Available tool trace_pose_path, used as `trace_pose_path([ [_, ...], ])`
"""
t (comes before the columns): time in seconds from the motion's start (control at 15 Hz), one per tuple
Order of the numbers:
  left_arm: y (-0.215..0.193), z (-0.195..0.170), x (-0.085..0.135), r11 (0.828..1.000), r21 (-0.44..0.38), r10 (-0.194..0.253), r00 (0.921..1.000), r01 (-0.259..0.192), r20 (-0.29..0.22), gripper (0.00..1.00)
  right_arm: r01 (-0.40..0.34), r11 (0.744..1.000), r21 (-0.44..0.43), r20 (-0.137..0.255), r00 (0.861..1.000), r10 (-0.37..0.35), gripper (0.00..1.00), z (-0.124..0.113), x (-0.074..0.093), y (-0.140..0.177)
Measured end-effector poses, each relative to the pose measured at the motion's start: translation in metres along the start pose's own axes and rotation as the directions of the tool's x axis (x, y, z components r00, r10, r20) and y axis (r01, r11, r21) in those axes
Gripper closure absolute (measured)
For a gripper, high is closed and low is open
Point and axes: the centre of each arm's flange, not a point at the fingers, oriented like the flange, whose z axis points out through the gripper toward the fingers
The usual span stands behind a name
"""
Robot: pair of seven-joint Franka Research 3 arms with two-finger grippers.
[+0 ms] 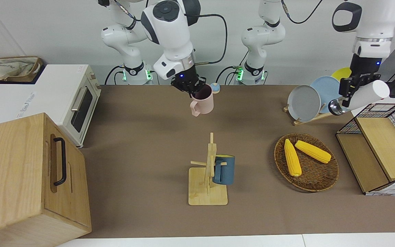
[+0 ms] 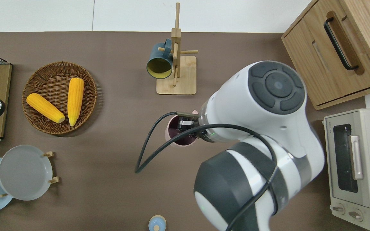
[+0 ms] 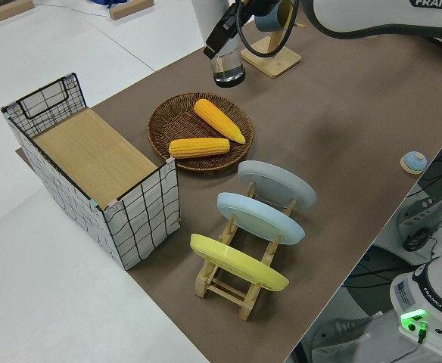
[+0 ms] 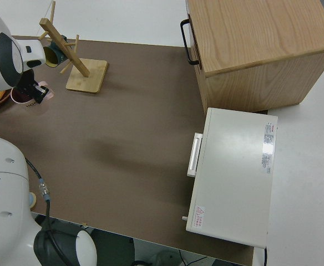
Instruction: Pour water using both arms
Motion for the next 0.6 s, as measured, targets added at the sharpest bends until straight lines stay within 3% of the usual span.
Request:
trace_pose_path([
  [0.33,0.020,0.022,-0.050,1.000,-0.007,-0.003,1.0000,0.003,-0.001,0.36,-0.055,0.997,0.062,-0.019,0.998,0.056,0.95,0.029,-0.030,-0.051],
  [0.6,0.027,0.020,-0.077,1.000,-0.006,0.010,0.9999,-0.009,0.011,0.36,-0.070,0.995,0.073,-0.003,0.998,0.071,0.95,0.072,-0.034,-0.076],
])
